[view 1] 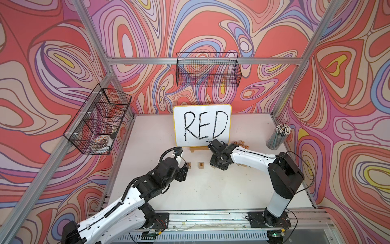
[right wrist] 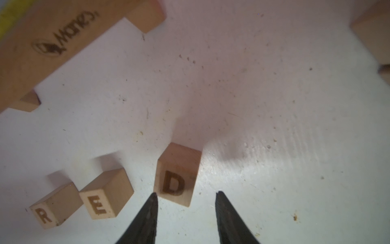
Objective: Assemble the uppercase word "red" with letter blocks
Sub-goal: Adjust the letter block at the center of the board.
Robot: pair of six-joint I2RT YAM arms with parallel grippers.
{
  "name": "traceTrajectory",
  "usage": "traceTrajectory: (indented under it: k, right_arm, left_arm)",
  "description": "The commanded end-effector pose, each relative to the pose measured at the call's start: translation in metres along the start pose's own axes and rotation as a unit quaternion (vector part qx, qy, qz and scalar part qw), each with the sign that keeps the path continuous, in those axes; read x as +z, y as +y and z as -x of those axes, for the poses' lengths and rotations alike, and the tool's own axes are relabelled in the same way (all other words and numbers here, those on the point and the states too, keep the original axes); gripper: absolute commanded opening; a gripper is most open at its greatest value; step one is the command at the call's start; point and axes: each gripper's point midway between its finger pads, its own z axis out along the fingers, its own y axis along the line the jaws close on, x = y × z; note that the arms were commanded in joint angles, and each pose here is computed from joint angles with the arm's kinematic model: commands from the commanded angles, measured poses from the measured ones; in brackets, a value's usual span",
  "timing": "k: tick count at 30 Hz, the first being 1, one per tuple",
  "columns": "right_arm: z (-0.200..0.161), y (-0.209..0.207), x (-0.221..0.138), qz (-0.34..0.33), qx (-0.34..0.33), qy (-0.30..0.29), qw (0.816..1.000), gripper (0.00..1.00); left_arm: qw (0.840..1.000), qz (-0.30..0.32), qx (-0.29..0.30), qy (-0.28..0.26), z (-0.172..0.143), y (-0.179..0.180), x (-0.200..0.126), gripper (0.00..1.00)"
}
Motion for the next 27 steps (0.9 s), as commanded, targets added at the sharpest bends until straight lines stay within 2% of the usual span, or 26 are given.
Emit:
traceTrajectory:
  k: [1,12,17,27]
  right_arm:
    - [-0.001,0.011,0.007,0.014,0.018,0.005,1.0,0.47]
    - [0.001,0.013,0.019,0.007,0.017,0.006,1.0,0.46]
    - [0.0,0.009,0.024,-0.009,0.005,0.011,1.0,0.4]
    - [0.003,-0.003,0.015,-0.059,-0.082,0.014,0.995,0.3]
  left_arm:
    - [1.0,0.004,-0.002,-0.008,0.004,0.002,-0.001,0.76]
    - [1.0,0.007,-0.003,-0.006,0.002,0.003,-0.001,0.76]
    - [1.0,0.008,-0.004,-0.007,0.002,0.004,-0.002,0.76]
    - [1.0,0.006,-0.004,-0.007,0.002,0.003,-0.001,0.76]
